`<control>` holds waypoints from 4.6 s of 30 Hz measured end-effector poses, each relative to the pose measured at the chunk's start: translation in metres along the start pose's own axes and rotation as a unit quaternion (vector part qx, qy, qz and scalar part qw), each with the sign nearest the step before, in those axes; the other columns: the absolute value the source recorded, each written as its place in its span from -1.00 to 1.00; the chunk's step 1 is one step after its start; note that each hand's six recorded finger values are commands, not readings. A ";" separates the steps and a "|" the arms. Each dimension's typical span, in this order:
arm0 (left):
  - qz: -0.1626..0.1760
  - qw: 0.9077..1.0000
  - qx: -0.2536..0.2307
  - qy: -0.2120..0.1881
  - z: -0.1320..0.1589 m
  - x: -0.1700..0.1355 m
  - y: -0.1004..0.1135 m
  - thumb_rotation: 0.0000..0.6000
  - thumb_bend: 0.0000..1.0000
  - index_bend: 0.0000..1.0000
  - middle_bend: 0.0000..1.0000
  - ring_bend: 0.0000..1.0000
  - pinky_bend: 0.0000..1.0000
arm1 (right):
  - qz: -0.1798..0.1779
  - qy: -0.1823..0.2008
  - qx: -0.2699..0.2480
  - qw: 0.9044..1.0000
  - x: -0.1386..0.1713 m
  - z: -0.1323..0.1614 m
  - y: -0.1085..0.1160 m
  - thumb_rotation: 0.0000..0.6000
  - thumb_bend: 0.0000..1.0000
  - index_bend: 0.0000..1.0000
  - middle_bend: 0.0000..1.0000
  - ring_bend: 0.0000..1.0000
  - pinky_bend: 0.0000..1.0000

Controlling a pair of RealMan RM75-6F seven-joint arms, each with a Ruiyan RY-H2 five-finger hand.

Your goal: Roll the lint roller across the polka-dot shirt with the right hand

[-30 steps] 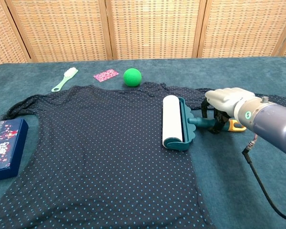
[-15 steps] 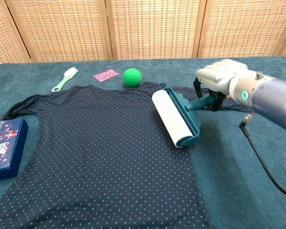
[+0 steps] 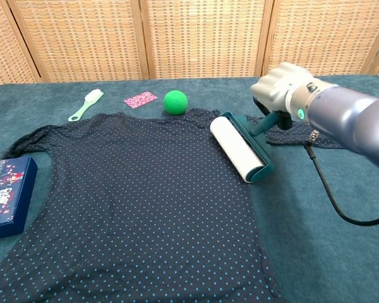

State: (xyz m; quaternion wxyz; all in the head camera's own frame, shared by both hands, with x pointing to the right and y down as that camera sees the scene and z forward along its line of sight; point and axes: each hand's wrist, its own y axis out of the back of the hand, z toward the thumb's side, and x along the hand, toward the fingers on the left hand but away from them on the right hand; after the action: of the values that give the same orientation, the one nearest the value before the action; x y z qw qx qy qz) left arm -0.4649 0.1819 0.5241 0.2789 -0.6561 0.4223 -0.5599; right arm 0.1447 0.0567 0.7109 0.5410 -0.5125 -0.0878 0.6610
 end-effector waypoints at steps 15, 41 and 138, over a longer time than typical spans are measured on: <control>0.000 1.000 -0.004 0.000 -0.001 0.001 0.001 1.00 -1.00 -1.00 -1.00 -1.00 -1.00 | -0.050 0.040 0.084 0.994 0.023 0.053 0.024 1.00 0.64 0.44 1.00 1.00 1.00; 0.001 1.000 -0.008 0.001 -0.003 0.002 0.004 1.00 -1.00 -1.00 -1.00 -1.00 -1.00 | -0.102 0.131 0.104 0.981 0.086 0.165 0.076 1.00 0.64 0.45 1.00 1.00 1.00; 0.000 1.000 0.006 -0.007 0.008 0.002 -0.002 1.00 -1.00 -1.00 -1.00 -1.00 -1.00 | -0.076 -0.001 0.130 0.989 0.037 0.021 -0.018 1.00 -0.91 -1.00 1.00 1.00 1.00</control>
State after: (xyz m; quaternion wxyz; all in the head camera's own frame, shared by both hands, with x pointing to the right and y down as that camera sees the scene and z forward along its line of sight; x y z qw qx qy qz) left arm -0.4567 0.1806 0.5253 0.2859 -0.6579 0.4168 -0.5583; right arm 0.1441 0.1028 0.7116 0.6519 -0.4285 -0.0405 0.6243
